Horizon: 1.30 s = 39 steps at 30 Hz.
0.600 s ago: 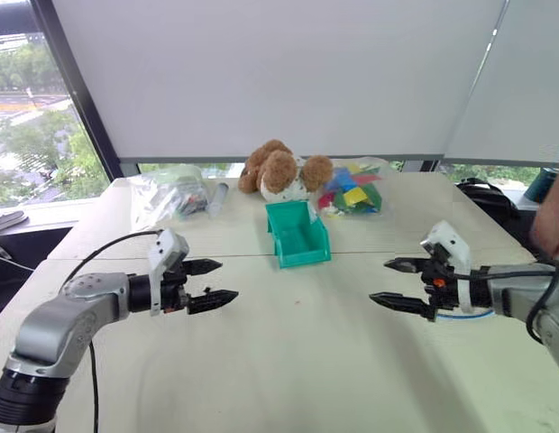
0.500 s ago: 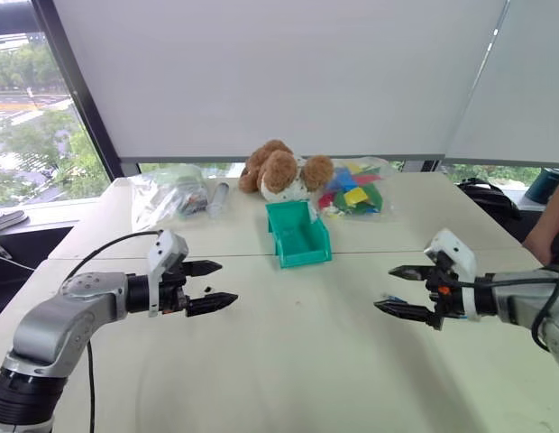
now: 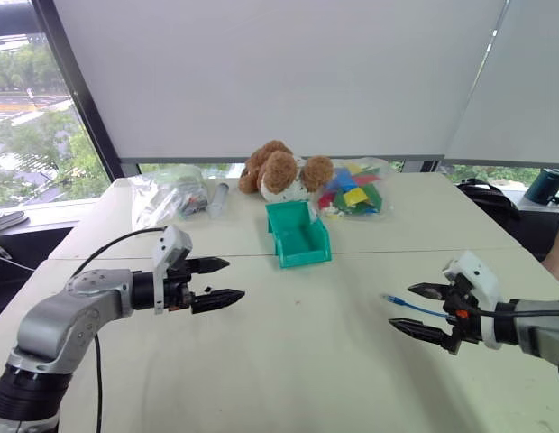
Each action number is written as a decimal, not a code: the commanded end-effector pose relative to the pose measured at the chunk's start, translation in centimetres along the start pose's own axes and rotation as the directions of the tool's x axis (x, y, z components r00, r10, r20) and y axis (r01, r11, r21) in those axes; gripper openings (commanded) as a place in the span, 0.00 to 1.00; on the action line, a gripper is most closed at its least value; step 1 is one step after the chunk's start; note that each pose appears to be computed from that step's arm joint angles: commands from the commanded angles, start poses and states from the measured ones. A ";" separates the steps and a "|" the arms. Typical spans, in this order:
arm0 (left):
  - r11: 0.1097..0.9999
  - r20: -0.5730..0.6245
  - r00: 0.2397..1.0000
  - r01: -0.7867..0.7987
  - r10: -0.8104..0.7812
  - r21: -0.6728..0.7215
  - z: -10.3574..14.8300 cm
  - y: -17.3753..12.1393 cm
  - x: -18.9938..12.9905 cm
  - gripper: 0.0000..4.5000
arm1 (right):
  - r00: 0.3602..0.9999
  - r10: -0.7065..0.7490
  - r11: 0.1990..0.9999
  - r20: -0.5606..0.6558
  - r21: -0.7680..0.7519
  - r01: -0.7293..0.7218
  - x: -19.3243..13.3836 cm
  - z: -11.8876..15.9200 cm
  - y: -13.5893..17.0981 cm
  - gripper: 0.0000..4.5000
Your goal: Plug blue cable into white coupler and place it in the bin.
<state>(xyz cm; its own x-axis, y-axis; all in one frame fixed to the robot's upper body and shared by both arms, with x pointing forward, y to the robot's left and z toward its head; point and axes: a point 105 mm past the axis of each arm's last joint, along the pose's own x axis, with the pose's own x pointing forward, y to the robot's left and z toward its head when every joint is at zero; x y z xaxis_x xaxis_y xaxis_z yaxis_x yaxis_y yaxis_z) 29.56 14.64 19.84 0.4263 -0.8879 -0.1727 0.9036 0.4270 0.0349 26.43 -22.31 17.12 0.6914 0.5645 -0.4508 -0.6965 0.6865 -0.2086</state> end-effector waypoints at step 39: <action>0.999 0.056 0.998 -0.024 0.022 0.041 -0.7 0.2 1.9 1.00 | 0.970 0.147 0.989 -0.191 0.015 -0.147 6.8 -8.6 -7.9 0.14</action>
<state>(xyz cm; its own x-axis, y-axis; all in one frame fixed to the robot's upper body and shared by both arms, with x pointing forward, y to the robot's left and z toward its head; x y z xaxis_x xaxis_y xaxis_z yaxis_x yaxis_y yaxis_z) 30.49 12.77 17.64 0.4326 -0.8898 -0.1452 0.9009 0.4330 0.0307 35.63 -27.39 9.45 0.5662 0.5792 -0.5864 -0.7804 0.6057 -0.1552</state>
